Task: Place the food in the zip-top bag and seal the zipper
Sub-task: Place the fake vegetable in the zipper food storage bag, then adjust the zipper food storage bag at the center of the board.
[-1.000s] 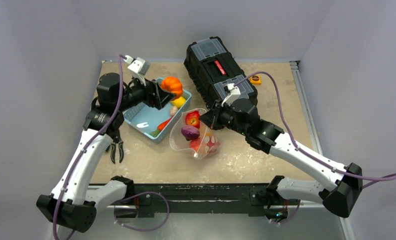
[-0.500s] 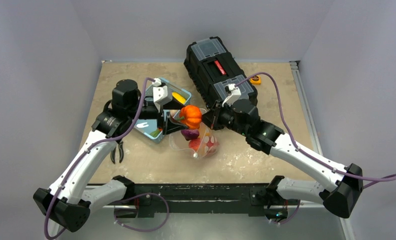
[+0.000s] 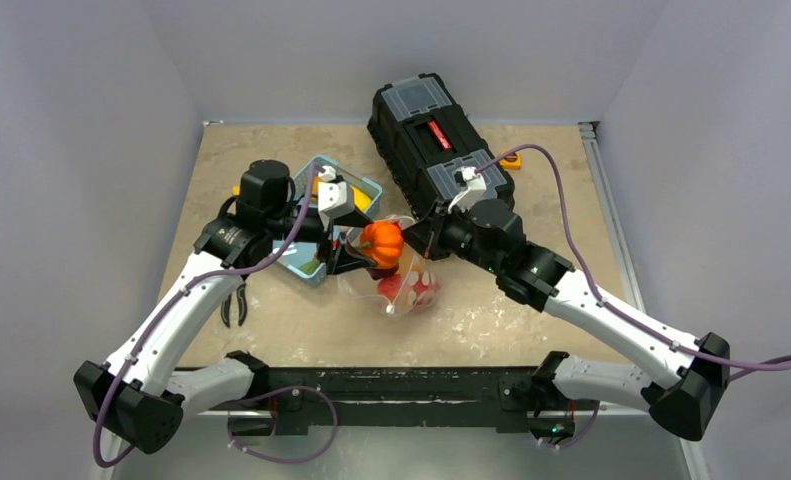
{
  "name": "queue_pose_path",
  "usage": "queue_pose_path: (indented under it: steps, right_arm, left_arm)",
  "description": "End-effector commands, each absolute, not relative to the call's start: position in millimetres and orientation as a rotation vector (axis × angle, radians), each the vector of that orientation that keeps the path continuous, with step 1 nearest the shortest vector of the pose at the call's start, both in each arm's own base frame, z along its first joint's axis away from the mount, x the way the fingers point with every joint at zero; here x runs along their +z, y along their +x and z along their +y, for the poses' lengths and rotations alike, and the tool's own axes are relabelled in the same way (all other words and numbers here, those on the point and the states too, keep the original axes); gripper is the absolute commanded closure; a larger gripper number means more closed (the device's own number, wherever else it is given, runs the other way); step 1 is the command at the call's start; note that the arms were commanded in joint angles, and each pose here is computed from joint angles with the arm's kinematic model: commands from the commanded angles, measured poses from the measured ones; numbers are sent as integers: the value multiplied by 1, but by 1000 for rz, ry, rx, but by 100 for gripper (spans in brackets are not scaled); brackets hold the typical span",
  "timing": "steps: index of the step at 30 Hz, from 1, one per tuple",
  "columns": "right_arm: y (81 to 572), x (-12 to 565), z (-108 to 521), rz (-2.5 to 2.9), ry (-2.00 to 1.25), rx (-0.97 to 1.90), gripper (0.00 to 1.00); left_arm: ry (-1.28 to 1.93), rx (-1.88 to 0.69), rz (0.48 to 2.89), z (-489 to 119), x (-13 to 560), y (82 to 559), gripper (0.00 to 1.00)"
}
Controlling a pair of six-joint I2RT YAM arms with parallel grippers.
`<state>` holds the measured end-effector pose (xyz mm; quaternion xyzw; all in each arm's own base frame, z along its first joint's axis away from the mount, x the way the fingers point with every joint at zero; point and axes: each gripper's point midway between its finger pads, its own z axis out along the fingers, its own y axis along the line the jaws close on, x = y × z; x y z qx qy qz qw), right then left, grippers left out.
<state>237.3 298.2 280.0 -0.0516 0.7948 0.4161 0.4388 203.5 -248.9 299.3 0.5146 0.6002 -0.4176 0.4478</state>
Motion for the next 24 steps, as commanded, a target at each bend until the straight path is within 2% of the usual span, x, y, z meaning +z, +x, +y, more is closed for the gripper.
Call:
queue_pose_path:
  steps: [1, 4, 5, 13, 17, 20, 24]
  right_arm:
    - [237, 326, 301, 1833, -118, 1118, 100]
    - [238, 325, 300, 1837, -113, 1110, 100]
    - [238, 323, 301, 1843, -116, 1108, 100]
    - [238, 314, 307, 1875, -142, 1114, 100]
    - [238, 314, 303, 1867, -129, 1103, 100]
    - [237, 316, 301, 1858, -128, 1107, 100]
    - [236, 320, 301, 1842, -124, 1117, 100]
  left_arm:
    - [1305, -991, 1446, -250, 303, 208, 22]
    - [1266, -964, 1471, -249, 304, 214, 3]
    - [1260, -963, 1470, -249, 306, 214, 0]
    - [1246, -937, 1426, -245, 319, 209, 0]
    - [1169, -855, 1458, -238, 329, 220, 4]
    - [994, -662, 1560, -218, 331, 252, 6]
    - [593, -455, 1667, -172, 352, 281, 8]
